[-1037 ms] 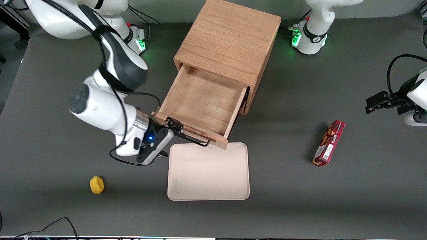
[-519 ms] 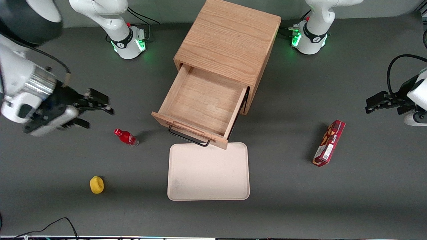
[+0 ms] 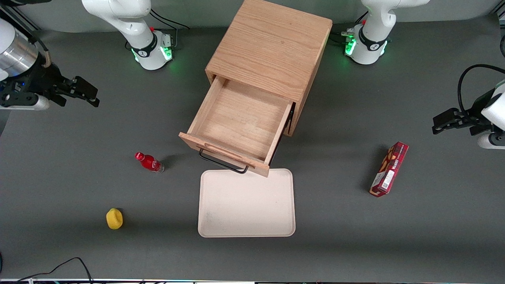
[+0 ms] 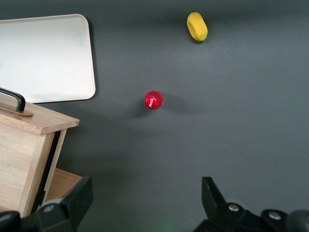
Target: Open upper drawer
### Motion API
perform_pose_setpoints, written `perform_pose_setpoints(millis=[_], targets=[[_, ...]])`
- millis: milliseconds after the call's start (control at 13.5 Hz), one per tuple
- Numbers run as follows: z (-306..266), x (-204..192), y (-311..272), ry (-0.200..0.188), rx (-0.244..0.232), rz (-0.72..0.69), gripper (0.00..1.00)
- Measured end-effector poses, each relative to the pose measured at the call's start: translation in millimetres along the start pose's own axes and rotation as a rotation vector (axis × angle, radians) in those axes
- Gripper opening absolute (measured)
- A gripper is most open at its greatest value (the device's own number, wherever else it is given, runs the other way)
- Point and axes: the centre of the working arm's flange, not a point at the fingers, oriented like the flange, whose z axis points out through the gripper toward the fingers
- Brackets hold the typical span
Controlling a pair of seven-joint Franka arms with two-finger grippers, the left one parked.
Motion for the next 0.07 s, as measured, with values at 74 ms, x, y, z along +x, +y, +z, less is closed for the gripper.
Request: perform_pose_setpoints(millis=[74], targets=[[2.6, 0.4, 1.2, -0.005, -0.001, 0.006, 1.00]])
